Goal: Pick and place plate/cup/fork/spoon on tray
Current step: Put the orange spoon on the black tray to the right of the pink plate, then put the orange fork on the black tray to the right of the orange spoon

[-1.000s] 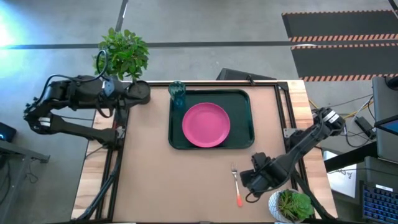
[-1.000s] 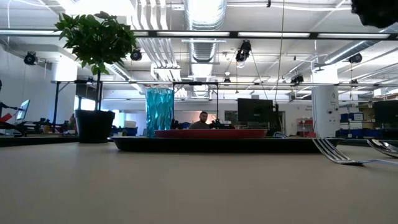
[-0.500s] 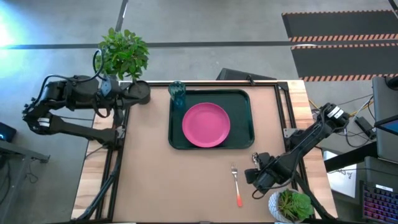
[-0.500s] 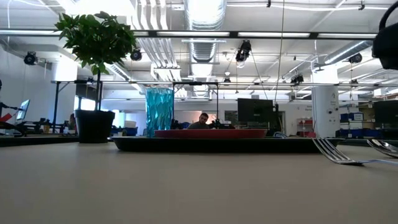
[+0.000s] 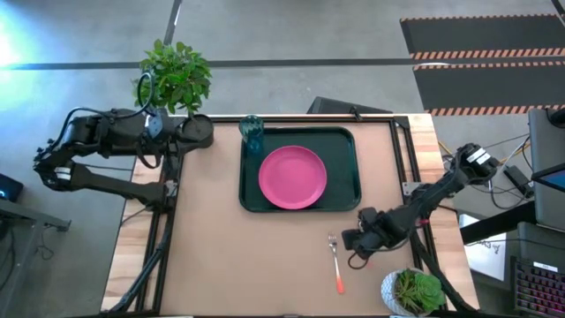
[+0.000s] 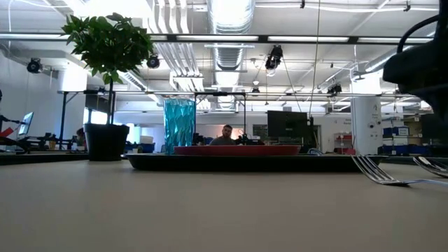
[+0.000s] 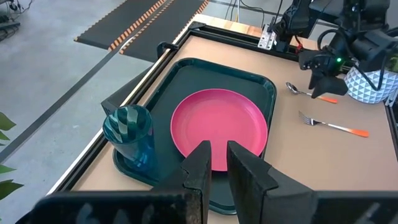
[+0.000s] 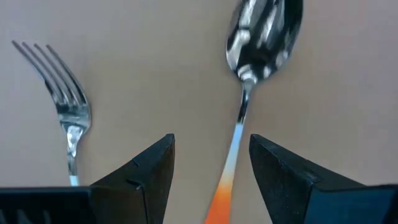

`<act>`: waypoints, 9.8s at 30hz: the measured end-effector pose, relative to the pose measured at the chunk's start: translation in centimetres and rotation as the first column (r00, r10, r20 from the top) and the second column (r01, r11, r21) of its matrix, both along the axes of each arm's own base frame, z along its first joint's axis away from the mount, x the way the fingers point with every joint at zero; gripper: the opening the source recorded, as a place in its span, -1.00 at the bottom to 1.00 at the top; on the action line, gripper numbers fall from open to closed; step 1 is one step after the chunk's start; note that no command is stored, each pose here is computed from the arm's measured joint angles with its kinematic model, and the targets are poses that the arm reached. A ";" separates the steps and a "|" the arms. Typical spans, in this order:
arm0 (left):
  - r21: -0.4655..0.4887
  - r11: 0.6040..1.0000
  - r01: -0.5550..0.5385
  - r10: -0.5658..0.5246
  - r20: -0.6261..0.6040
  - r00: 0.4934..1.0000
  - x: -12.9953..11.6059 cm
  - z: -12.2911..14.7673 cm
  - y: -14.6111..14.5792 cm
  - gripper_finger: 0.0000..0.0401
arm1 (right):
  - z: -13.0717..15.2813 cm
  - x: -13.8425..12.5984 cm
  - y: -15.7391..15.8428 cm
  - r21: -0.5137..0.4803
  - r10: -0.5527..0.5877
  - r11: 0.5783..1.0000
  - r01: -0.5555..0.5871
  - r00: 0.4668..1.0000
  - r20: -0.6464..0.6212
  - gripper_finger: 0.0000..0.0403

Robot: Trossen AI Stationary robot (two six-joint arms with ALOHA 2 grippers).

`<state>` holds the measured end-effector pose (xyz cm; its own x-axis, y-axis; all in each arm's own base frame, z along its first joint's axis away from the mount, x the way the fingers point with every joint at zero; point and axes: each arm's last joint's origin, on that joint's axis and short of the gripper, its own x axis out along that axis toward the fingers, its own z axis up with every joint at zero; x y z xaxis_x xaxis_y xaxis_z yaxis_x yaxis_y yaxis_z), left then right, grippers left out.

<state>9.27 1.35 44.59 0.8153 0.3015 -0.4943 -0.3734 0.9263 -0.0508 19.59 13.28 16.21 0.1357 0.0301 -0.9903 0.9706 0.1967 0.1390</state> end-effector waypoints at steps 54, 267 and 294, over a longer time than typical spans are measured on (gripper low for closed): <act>0.000 1.000 -0.001 0.001 0.020 1.000 -0.7 0.1 0.0 -0.83 | -2.2 -0.5 -1.2 0.053 -0.012 0.999 0.014 1.000 -0.025 -0.95; 0.000 1.000 0.010 -0.010 0.080 0.997 -3.5 0.1 -0.3 -0.83 | 1.7 12.8 3.1 0.231 0.337 0.925 -0.301 0.931 -0.136 -0.03; -0.001 1.000 0.011 -0.011 0.060 0.998 -3.8 -0.1 -0.3 -0.83 | -1.6 12.5 2.8 0.213 0.270 0.947 -0.242 0.956 -0.114 -0.03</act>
